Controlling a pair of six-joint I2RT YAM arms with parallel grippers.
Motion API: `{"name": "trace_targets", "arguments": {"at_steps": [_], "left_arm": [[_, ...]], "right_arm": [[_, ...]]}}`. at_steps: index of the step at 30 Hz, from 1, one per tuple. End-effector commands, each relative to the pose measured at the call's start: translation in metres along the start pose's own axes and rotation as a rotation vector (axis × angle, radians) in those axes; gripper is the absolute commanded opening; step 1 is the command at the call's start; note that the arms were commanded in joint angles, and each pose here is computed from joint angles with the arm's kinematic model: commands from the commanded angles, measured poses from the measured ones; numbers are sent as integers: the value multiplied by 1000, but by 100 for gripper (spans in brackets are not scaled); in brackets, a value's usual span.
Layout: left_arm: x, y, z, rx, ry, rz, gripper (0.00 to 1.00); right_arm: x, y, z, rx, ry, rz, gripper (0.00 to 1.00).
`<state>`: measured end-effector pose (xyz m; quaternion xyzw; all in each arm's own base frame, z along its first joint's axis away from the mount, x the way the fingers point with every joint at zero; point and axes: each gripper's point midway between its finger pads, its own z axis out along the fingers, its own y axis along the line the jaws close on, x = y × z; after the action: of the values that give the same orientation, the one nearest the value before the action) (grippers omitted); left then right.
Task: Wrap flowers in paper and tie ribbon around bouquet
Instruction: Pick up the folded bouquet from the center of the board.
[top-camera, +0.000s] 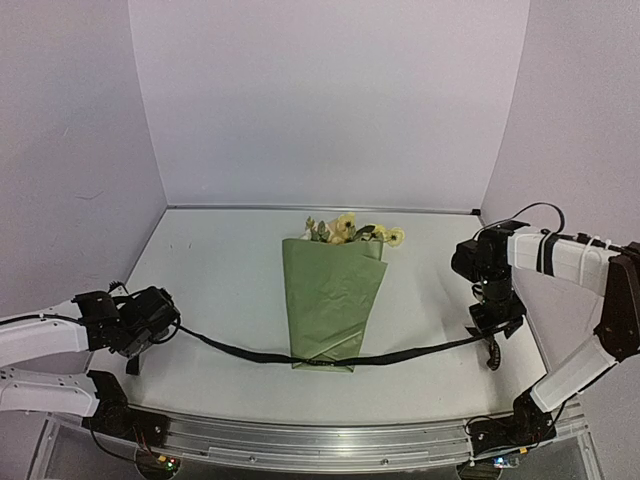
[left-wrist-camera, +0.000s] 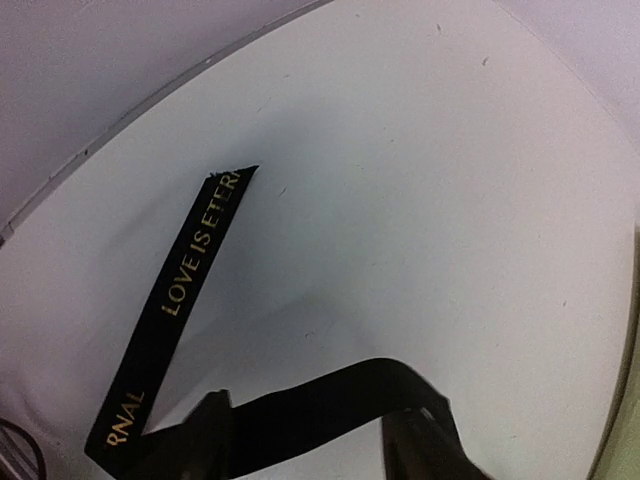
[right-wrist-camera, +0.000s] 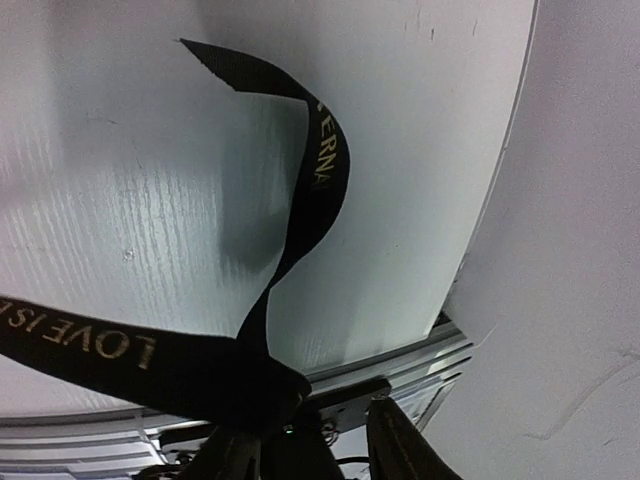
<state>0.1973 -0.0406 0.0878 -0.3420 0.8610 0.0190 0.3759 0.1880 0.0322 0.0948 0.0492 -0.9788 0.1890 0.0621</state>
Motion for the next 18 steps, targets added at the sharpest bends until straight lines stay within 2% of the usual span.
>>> {"name": "trace_targets", "arguments": {"at_steps": [1, 4, 9, 14, 18], "left_arm": [[0, -6, -6, 54, 31, -131, 70], [-12, -25, -16, 143, 10, -85, 79], [-35, -58, -40, 309, -31, -28, 82], [-45, -113, -68, 533, -44, 103, 80], [-22, -171, -81, 723, 35, 241, 79]], "right_arm": [[8, 9, -6, -80, -4, 114, 53], [8, 12, -14, -132, -29, 143, 60], [3, 22, -38, -259, -102, 172, 68], [-22, 72, -64, -478, -137, 171, 70], [-52, 124, -91, -567, -183, 109, 71]]}}
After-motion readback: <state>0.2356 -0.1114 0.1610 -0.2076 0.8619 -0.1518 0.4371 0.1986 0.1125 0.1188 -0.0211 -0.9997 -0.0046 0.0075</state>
